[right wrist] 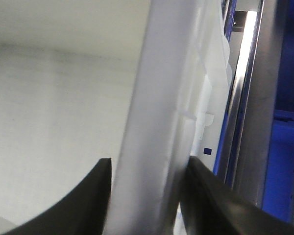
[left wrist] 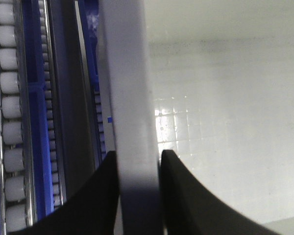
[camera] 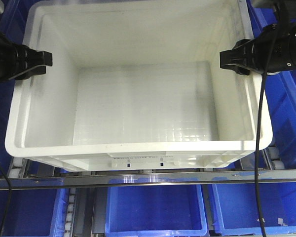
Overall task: Move bin from left to right shelf
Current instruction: 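Lower the white crate with both grippers onto the roller shelf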
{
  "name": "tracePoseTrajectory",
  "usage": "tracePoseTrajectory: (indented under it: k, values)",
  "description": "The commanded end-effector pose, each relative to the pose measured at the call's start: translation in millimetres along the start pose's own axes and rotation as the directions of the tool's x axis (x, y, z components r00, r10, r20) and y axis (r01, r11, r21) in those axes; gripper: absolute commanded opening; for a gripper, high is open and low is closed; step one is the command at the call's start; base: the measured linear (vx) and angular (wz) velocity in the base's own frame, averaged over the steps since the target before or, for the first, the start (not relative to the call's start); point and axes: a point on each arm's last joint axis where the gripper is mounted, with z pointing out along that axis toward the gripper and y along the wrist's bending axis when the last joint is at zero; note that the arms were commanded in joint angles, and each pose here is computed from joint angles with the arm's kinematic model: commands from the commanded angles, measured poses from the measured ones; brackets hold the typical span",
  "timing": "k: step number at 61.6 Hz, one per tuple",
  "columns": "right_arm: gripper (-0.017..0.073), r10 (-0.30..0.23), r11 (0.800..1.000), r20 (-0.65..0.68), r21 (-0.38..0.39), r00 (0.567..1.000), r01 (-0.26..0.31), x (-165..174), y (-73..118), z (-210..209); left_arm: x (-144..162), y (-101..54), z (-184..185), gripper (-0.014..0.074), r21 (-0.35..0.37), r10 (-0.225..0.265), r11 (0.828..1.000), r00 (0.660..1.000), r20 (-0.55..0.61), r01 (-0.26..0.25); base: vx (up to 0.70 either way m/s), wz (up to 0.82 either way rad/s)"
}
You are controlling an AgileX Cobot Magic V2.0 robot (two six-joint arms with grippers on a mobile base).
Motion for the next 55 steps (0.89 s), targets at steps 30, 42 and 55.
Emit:
tracePoseTrajectory:
  k: [30,42,55]
  values:
    - [-0.0004,-0.078,0.996,0.199,0.051,0.977,0.069,-27,-3.4,-3,-25,-4.7,-4,-0.0008,0.018,0.01,1.0,0.98,0.199,-0.014,0.0,0.0]
    - [-0.0004,-0.087,0.995,0.203,0.063,0.975,0.076,-27,-5.0,0,-23,-2.3,11,-0.0008,0.012,0.004,1.0,0.989,0.149,-0.006,0.0,0.0]
    - [-0.0004,-0.112,0.992,0.174,0.079,0.978,0.099,-25,-8.0,8,-23,-1.5,17,-0.0008,0.009,0.003,1.0,0.99,0.139,-0.004,0.0,0.0]
